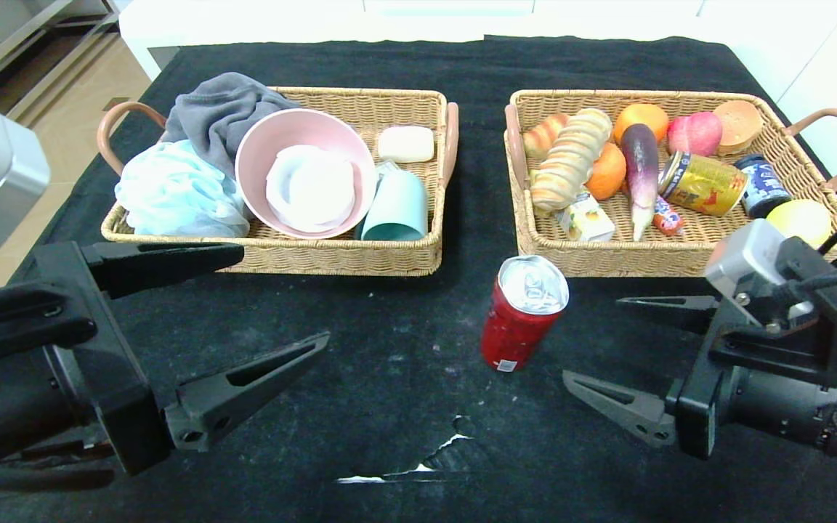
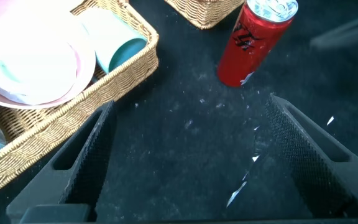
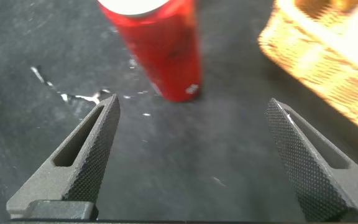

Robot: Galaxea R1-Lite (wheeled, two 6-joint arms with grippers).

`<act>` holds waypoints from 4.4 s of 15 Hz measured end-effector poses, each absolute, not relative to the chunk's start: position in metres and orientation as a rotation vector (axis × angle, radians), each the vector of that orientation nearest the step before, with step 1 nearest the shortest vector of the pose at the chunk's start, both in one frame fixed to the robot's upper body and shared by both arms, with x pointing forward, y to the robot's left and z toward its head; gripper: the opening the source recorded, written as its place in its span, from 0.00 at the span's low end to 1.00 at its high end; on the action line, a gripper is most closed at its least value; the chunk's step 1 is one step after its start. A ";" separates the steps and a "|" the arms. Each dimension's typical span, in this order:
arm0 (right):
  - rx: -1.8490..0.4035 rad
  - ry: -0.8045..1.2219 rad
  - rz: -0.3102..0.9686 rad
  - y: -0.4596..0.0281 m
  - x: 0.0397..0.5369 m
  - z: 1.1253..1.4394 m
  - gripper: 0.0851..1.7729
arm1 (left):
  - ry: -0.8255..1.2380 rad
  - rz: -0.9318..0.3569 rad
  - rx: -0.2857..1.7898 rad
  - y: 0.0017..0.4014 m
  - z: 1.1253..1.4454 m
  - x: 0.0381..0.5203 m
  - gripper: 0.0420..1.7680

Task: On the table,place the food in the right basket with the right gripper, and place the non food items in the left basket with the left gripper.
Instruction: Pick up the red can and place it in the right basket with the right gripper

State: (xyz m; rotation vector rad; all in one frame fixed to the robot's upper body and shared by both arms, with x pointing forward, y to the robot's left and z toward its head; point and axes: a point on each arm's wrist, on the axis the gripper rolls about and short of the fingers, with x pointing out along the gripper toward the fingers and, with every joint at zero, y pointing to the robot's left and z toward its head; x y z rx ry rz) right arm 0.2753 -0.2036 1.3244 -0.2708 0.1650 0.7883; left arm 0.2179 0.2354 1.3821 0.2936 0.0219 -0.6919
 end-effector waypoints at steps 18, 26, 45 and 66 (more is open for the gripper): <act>-0.264 0.081 0.843 -0.138 0.310 1.309 0.96 | 0.007 -0.698 0.290 0.238 1.384 0.214 0.97; -0.246 0.042 0.803 -0.131 0.328 1.312 0.96 | 0.010 -0.715 0.289 0.238 1.383 0.213 0.97; -0.243 0.035 0.803 -0.128 0.331 1.311 0.56 | 0.011 -0.715 0.289 0.237 1.382 0.214 0.97; -0.196 -0.121 0.601 -0.178 0.332 1.452 0.56 | 0.009 -0.715 0.289 0.238 1.383 0.213 0.97</act>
